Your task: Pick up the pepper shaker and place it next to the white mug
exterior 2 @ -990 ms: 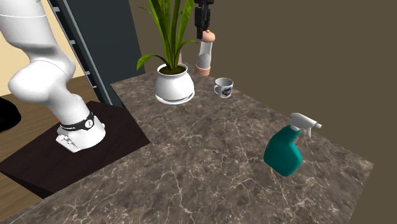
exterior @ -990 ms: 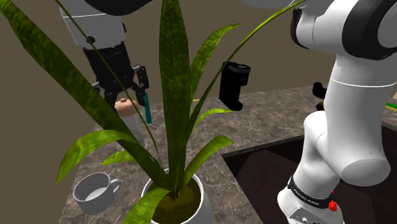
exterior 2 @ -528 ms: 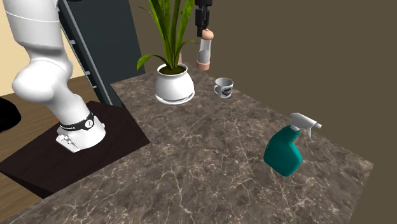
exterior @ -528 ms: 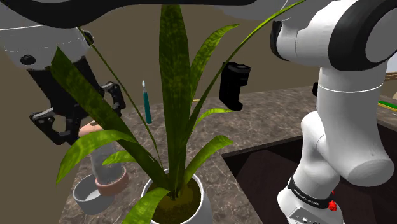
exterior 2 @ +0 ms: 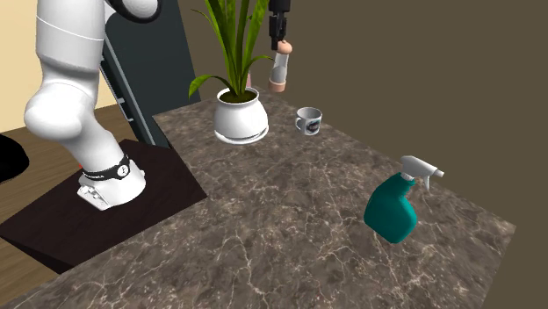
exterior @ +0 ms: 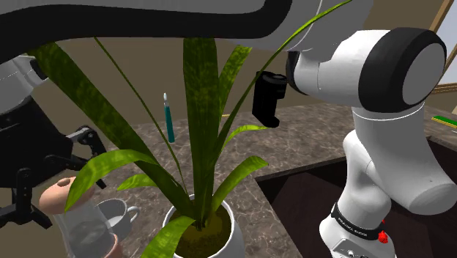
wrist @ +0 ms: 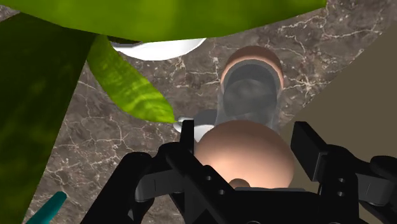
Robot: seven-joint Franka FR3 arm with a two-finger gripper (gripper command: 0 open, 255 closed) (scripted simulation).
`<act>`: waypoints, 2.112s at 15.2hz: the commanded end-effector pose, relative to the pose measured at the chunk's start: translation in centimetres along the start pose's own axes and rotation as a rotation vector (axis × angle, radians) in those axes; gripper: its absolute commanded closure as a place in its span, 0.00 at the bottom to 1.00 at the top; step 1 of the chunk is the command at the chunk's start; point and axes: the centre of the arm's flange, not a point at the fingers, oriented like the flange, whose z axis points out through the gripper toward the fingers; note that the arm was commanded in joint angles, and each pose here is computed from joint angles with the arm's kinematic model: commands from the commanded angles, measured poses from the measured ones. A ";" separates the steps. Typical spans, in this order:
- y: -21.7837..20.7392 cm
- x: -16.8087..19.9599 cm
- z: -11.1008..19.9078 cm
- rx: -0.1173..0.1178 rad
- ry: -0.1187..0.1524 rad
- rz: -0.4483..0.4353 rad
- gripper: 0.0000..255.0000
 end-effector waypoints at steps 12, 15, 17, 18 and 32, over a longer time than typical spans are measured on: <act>-1.4 0.1 6.7 0.000 0.000 0.001 1.00; -1.6 0.1 8.3 0.000 0.000 0.001 1.00; -1.7 0.1 9.3 0.000 0.000 0.001 1.00; -1.8 0.1 9.8 0.000 0.000 0.001 1.00; -2.3 0.1 13.2 0.000 0.000 0.001 1.00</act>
